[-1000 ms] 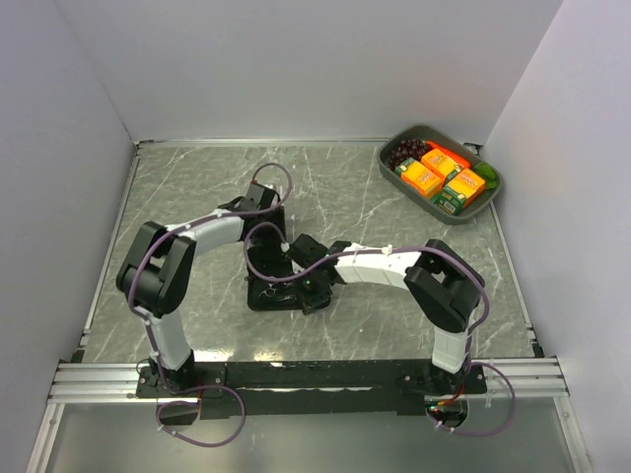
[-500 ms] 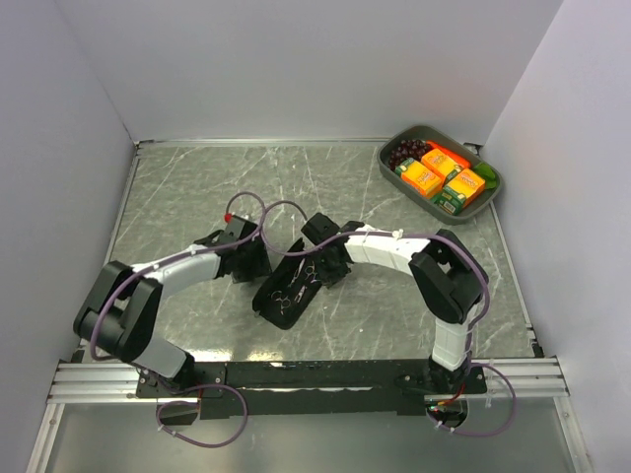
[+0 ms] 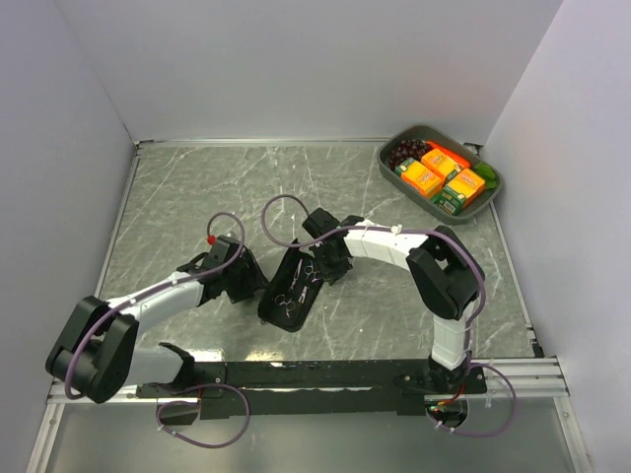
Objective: Sort the hair-cutting tools
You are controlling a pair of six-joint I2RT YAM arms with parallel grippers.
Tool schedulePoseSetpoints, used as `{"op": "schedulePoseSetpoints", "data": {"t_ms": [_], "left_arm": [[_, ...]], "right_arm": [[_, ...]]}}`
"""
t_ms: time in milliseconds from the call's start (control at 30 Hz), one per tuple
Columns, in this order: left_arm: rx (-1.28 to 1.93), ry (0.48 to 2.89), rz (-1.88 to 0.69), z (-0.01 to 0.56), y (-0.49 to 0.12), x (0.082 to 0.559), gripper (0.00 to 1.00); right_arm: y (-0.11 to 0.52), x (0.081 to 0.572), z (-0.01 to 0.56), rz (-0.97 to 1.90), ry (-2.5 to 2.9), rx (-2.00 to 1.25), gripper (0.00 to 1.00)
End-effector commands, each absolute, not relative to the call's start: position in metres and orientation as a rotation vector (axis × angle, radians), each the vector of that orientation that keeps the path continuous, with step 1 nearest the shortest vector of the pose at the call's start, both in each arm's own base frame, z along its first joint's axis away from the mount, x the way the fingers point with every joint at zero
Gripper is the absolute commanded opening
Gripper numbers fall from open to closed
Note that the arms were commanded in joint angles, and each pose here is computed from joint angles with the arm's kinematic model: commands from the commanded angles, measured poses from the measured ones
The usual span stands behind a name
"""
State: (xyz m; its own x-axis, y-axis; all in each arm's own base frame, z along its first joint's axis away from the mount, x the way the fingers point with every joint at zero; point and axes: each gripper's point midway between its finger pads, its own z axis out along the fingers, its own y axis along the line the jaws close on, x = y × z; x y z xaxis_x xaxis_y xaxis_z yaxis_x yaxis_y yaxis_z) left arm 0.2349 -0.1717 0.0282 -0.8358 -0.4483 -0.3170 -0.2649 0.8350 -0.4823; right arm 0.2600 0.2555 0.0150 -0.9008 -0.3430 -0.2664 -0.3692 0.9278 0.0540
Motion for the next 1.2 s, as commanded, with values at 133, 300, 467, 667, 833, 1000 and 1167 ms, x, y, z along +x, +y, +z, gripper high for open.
{"op": "schedulePoseSetpoints", "data": {"t_ms": [133, 300, 467, 667, 833, 1000, 1167], "left_arm": [[-0.667, 2.735, -0.504, 0.008, -0.152, 0.184, 0.64], [-0.701, 2.734, -0.58, 0.016, -0.159, 0.181, 0.65], [-0.753, 2.711, -0.667, 0.022, -0.167, 0.179, 0.65], [-0.803, 2.667, -0.752, 0.024, -0.175, 0.184, 0.66], [-0.826, 2.648, -0.704, 0.023, -0.166, 0.185, 0.65], [-0.782, 2.616, -0.49, 0.036, -0.133, 0.185, 0.68], [-0.711, 2.557, -0.38, 0.067, -0.12, 0.205, 0.69]], "right_arm": [[0.267, 0.255, 0.016, 0.249, 2.903, -0.36, 0.0], [0.283, 0.277, 0.02, 0.312, 2.873, -0.292, 0.0], [0.294, 0.307, 0.019, 0.363, 2.858, -0.227, 0.0], [0.31, 0.348, 0.033, 0.422, 2.808, -0.234, 0.0], [0.3, 0.352, 0.039, 0.317, 2.826, -0.283, 0.0], [0.272, 0.347, 0.057, 0.18, 2.783, -0.271, 0.0], [0.249, 0.33, 0.065, 0.1, 2.795, -0.248, 0.0]]}}
